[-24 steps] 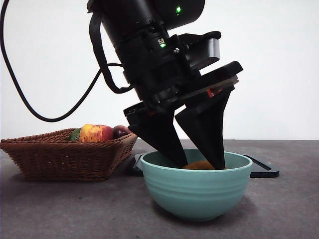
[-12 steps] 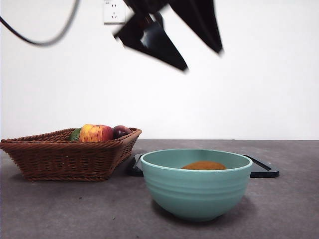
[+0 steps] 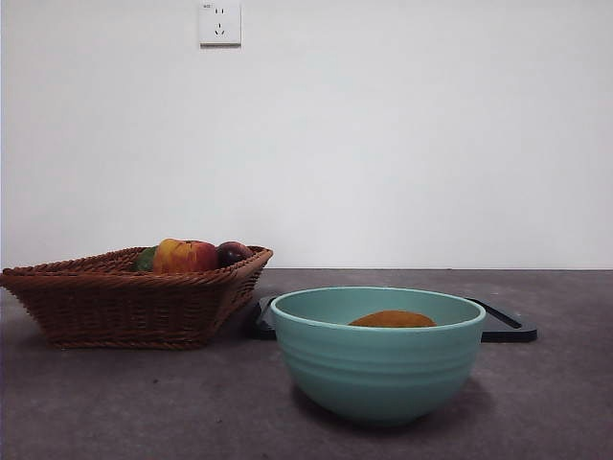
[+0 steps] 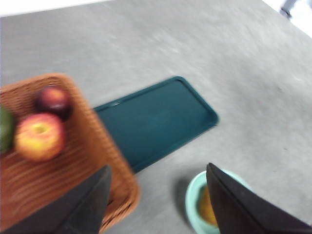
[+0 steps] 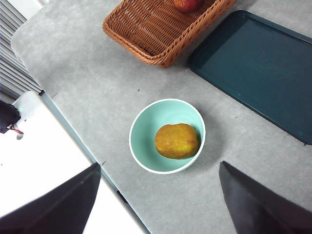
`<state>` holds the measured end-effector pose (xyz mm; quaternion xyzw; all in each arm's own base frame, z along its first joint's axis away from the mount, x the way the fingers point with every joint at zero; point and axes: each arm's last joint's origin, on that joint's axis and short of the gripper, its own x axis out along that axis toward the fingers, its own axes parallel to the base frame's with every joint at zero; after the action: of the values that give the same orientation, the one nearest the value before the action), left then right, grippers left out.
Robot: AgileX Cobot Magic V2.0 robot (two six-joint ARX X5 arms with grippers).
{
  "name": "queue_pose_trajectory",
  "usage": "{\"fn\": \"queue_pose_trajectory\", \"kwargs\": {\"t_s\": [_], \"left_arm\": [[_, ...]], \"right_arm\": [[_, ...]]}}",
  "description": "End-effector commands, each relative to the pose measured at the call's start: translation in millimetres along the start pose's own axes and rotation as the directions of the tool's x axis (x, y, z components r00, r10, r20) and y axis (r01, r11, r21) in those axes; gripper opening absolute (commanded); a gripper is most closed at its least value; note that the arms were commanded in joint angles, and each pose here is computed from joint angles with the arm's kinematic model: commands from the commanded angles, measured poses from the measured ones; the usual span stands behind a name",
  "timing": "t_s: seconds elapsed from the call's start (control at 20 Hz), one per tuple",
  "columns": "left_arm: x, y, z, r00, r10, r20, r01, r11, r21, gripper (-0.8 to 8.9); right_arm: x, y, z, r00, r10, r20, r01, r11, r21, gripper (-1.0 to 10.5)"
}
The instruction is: Pick up the wifruite, put it on the bowl, pick up the plate, put it on desk
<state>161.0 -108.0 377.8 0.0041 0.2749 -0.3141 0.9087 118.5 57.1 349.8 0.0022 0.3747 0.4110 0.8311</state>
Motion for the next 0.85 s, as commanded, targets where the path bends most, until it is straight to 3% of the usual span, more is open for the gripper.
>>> {"fn": "queue_pose_trajectory", "kwargs": {"t_s": [0.05,0.2,0.35,0.85], "left_arm": [[-4.5,3.8,-21.1,0.999,0.007,-0.035,-0.007,1.000,-0.005,3.12],[-6.7,3.1,-54.1,0.988,-0.130,-0.086,0.128,0.991,-0.030,3.12],[-9.0,-1.2,-76.4,0.938,-0.314,-0.151,0.307,0.949,-0.067,3.12],[-11.1,-1.8,-80.8,0.928,-0.327,-0.179,0.318,0.945,-0.078,3.12]], "right_arm": [[-2.0,1.6,4.9,1.000,0.002,0.016,-0.002,1.000,-0.006,3.9],[-2.0,1.5,5.0,1.000,0.002,0.016,-0.002,1.000,-0.006,3.9],[-2.0,1.5,4.9,1.000,0.002,0.016,-0.002,1.000,-0.006,3.9],[-0.7,0.9,4.1,1.000,0.004,0.010,-0.004,1.000,0.020,3.9]]}}
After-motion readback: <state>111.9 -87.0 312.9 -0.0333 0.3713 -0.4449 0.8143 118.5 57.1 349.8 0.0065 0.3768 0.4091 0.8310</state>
